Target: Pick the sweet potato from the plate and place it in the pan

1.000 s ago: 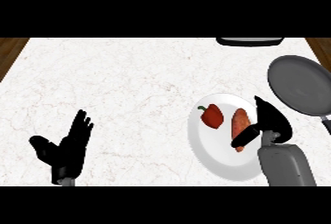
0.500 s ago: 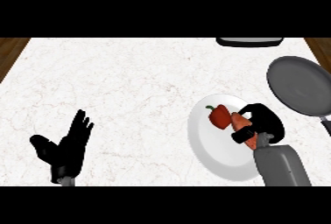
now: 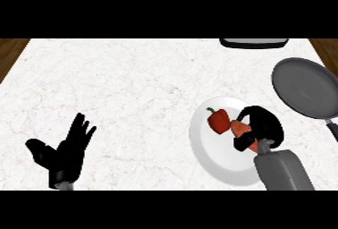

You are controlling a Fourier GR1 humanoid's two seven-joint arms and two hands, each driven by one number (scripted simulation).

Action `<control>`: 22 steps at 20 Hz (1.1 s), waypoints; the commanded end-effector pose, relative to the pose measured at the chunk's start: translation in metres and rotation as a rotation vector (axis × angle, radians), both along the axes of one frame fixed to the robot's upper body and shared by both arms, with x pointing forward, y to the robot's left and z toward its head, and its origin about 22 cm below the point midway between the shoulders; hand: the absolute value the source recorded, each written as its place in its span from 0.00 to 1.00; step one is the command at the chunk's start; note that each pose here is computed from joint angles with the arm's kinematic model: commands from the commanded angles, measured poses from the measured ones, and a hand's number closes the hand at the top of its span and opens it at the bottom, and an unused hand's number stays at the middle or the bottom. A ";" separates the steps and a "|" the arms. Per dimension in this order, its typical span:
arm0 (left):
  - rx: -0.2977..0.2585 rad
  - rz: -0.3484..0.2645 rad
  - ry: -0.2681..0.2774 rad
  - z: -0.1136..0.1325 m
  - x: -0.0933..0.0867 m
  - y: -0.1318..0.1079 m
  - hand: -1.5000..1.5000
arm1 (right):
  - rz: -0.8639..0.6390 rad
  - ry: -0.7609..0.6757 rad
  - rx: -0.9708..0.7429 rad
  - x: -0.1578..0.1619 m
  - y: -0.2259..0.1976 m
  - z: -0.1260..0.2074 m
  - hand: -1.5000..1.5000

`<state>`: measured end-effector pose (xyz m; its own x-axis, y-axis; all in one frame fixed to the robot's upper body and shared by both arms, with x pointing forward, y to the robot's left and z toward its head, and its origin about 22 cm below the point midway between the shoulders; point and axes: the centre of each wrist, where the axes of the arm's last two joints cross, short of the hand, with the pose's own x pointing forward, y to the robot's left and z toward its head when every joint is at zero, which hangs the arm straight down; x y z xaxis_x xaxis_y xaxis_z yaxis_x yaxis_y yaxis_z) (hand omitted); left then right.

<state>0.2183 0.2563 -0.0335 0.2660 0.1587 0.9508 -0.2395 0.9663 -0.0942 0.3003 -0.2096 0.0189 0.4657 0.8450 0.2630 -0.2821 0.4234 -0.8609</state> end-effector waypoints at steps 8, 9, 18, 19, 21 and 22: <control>-0.001 0.003 0.038 -0.010 0.000 -0.017 0.50 | 0.607 -0.148 -0.119 -0.035 0.021 0.009 1.00; 0.001 0.002 0.058 -0.015 -0.004 -0.013 0.50 | 0.602 -0.192 -0.117 -0.057 0.028 0.001 1.00; -0.005 0.003 0.046 -0.006 -0.003 -0.011 0.50 | 0.365 -0.715 -0.181 -0.071 0.019 0.098 1.00; 0.014 0.021 0.059 -0.017 -0.009 -0.006 0.50 | 0.367 -0.705 -0.153 -0.080 0.000 0.105 1.00; -0.023 0.004 0.030 -0.019 0.001 0.002 0.50 | 0.307 -0.731 -0.115 -0.071 0.013 0.121 1.00; -0.011 -0.013 0.056 -0.007 0.003 -0.004 0.50 | 0.302 -0.738 -0.115 -0.085 0.003 0.134 1.00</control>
<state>0.2188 0.2537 -0.0360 0.2636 0.1591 0.9514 -0.2513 0.9636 -0.0915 0.2303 -0.1987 0.1215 -0.0757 0.9609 0.2665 0.2117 0.2766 -0.9374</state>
